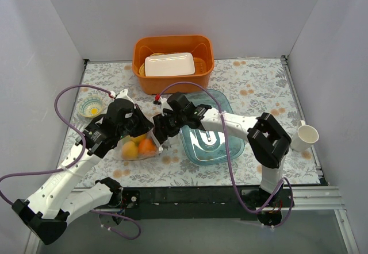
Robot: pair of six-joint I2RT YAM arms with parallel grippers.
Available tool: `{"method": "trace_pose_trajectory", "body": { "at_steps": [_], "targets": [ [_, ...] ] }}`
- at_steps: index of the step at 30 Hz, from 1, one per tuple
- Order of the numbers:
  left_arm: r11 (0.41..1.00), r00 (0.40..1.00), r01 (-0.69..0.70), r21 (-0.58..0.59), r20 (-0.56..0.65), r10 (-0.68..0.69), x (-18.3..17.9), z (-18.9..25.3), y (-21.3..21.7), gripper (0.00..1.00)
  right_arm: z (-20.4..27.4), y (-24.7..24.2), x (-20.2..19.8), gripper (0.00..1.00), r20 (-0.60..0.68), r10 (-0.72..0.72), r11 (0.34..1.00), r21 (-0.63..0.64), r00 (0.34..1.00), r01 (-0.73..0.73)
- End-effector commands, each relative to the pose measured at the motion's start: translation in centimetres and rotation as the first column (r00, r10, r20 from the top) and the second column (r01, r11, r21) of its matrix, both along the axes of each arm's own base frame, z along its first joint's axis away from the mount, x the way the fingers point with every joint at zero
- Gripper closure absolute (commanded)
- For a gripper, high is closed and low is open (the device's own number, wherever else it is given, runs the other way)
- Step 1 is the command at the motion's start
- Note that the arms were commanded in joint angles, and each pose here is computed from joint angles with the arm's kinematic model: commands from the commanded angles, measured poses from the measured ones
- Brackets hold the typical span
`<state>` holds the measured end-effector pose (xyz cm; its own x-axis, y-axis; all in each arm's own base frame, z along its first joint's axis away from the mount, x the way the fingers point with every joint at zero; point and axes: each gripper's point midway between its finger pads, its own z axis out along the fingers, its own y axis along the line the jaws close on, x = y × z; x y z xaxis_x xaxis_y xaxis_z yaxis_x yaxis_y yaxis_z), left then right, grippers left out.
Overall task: Place the food in the zip-top bag and seal the zipper
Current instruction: Place the fake vegetable in the zipper food storage bag.
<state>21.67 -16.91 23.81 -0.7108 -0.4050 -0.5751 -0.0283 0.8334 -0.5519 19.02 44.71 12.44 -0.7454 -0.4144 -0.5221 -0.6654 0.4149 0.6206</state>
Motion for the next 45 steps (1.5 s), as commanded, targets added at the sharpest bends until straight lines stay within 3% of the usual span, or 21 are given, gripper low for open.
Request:
{"method": "trace_pose_trajectory", "body": {
  "at_steps": [1,8,17,21,29,37,45],
  "targets": [
    [0.998,0.997,-0.029,-0.048,0.070,0.033,0.4,2.9,0.2,1.00,1.7,0.9,1.4,0.38,0.082,-0.065,0.997,0.049,0.995,0.061],
    [0.995,0.993,-0.096,-0.015,0.060,0.097,0.4,2.4,1.5,1.00,5.7,-1.3,2.9,0.21,0.213,-0.177,0.983,0.078,0.961,0.164],
    [0.992,0.990,-0.124,-0.001,0.067,0.124,0.8,2.5,2.0,1.00,6.3,-6.3,3.6,0.19,0.285,-0.310,0.945,-0.013,0.907,0.326],
    [0.990,0.988,-0.138,0.005,0.075,0.137,0.8,2.6,2.3,1.00,4.4,-8.5,2.6,0.19,0.223,-0.371,0.919,-0.051,0.901,0.391],
    [0.992,0.987,-0.130,-0.004,0.091,0.129,0.9,3.3,2.2,1.00,1.3,-7.8,0.0,0.34,0.045,-0.369,0.928,-0.031,0.928,0.370],
    [0.990,0.985,-0.143,0.010,0.100,0.142,0.7,3.5,2.8,1.00,1.2,-6.7,0.0,0.38,-0.026,-0.401,0.916,0.003,0.916,0.401],
    [0.988,0.982,-0.153,-0.005,0.109,0.152,0.5,4.0,3.0,1.00,0.2,-6.3,-0.5,0.48,-0.097,-0.425,0.905,-0.047,0.900,0.422]
  ]
}}
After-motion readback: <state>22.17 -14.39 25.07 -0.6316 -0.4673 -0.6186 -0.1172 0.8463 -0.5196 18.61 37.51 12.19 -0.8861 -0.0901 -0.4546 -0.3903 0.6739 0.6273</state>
